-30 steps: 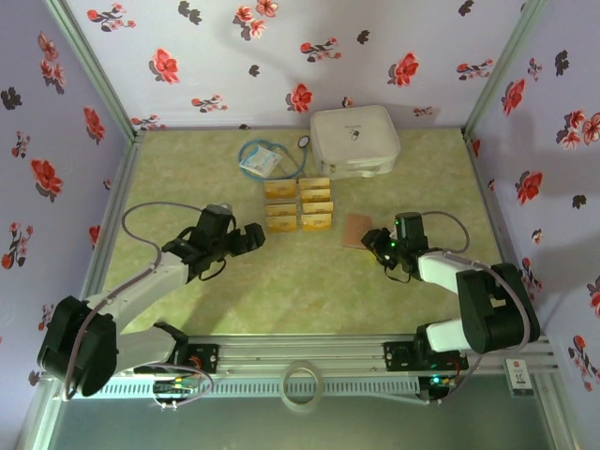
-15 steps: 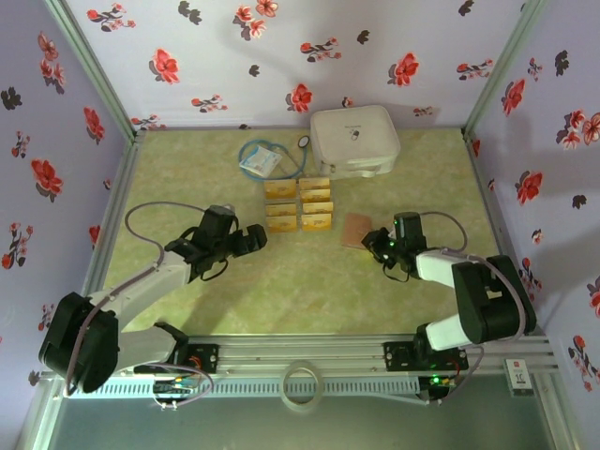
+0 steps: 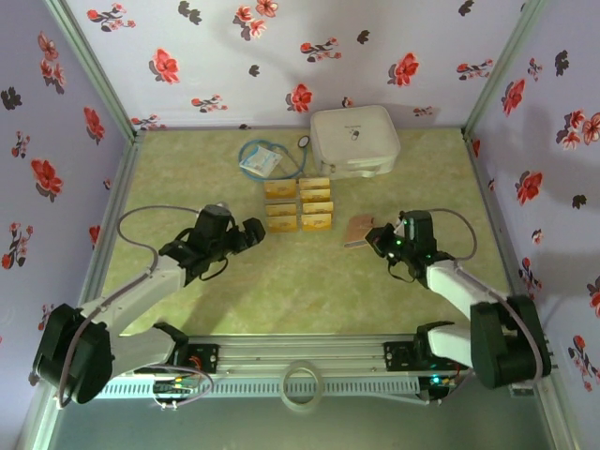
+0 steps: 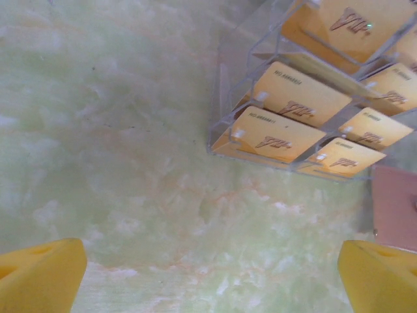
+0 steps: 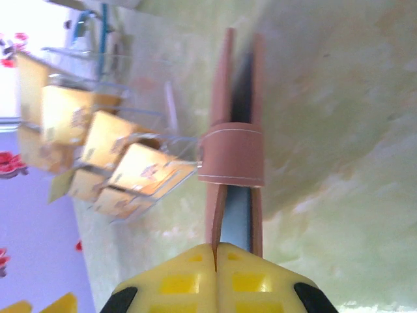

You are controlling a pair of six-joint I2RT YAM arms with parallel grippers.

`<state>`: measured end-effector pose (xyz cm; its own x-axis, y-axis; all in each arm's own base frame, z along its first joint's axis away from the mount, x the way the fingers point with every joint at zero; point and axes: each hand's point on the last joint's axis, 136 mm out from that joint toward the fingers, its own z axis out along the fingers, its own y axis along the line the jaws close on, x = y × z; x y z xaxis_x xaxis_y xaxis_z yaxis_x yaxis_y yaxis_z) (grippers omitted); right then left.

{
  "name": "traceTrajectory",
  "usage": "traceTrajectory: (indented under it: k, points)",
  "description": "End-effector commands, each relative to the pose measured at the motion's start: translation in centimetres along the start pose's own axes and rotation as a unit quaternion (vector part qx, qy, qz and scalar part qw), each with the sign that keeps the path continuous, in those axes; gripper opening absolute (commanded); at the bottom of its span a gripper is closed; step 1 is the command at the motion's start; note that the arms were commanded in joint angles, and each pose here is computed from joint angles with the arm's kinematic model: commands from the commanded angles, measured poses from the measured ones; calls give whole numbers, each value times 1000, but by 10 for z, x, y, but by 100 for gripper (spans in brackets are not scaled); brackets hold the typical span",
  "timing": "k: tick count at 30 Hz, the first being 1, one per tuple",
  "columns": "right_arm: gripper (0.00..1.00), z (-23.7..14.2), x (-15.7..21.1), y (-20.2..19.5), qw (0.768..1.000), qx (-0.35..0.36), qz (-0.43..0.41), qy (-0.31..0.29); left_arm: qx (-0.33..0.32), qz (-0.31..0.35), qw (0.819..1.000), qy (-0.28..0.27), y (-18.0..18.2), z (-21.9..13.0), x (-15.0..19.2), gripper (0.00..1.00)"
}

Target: Put the credit cards into the card holder

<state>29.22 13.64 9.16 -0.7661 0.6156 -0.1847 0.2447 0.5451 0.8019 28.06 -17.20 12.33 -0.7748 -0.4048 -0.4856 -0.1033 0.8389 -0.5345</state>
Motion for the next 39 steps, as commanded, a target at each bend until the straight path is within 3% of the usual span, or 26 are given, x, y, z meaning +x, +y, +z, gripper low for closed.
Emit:
traceTrajectory:
  k: [1, 8, 15, 20, 25, 39]
  points:
    - [0, -16, 17, 10, 999, -14, -9, 30, 29, 3, 1000, -11, -14, -14, -6, 100]
    - [0, -33, 47, 75, 991, -100, -63, 66, 120, 9, 993, 4, -52, -23, -8, 100]
    - [0, -31, 81, 161, 969, -184, -132, 96, 191, -27, 981, 18, -83, -23, -17, 100]
    - [0, -19, 96, 204, 955, -238, -133, 116, 234, -58, 971, 7, -98, -27, -33, 100]
    - [0, -9, 110, 231, 944, -272, -130, 133, 270, -100, 957, -21, -101, -32, -51, 99]
    - [0, -2, 128, 252, 933, -308, -113, 147, 304, -159, 938, -45, -92, -28, -66, 85]
